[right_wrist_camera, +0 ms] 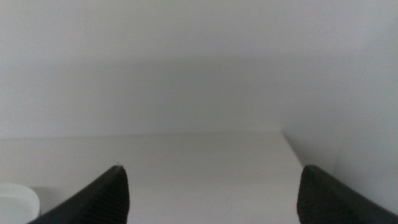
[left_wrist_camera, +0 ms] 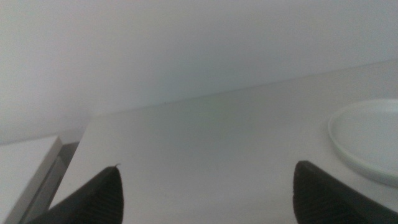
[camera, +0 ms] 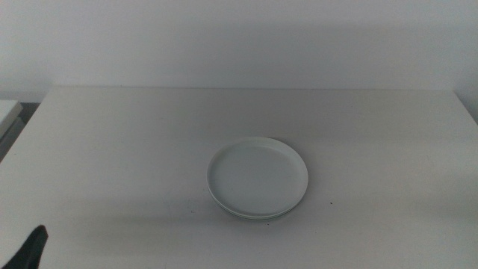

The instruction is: Stack the three bowls on top of each other.

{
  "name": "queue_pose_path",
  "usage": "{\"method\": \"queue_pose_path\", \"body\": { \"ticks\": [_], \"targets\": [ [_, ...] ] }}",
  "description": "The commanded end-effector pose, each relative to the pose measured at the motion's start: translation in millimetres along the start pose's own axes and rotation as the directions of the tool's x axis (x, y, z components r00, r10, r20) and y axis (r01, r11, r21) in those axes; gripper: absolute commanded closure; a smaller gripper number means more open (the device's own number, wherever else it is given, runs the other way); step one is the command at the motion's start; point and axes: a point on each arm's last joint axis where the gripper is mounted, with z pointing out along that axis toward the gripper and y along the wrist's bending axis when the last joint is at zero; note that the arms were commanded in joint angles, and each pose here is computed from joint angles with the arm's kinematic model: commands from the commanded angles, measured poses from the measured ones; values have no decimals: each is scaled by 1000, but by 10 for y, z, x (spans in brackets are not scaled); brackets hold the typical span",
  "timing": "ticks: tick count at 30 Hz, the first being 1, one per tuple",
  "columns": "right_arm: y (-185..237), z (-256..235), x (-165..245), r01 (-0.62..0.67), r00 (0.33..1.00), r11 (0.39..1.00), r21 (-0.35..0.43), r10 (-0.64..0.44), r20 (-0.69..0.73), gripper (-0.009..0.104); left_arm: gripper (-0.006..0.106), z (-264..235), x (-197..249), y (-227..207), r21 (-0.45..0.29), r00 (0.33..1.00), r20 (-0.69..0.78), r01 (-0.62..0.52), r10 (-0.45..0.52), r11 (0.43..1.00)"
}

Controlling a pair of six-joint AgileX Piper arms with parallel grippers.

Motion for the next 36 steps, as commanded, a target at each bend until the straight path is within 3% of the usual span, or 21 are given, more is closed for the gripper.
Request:
{"method": "queue_pose_path", "body": {
  "ticks": [1, 7, 36],
  "targets": [
    [-11, -93, 87, 44, 998, 999, 17, -44, 38, 2, 7, 13, 84, 2, -16, 1000, 29, 8, -8, 1000],
    [-6, -178, 392, 45, 999, 999, 10, -45, 18, 2, 7, 35, 166, -1, -19, 1000, 17, 10, -10, 1000],
    [-4, -179, 368, 3, 999, 1000, 7, -3, 45, 2, 7, 34, 146, 15, -43, 999, 38, 11, -10, 999]
  ]
}}
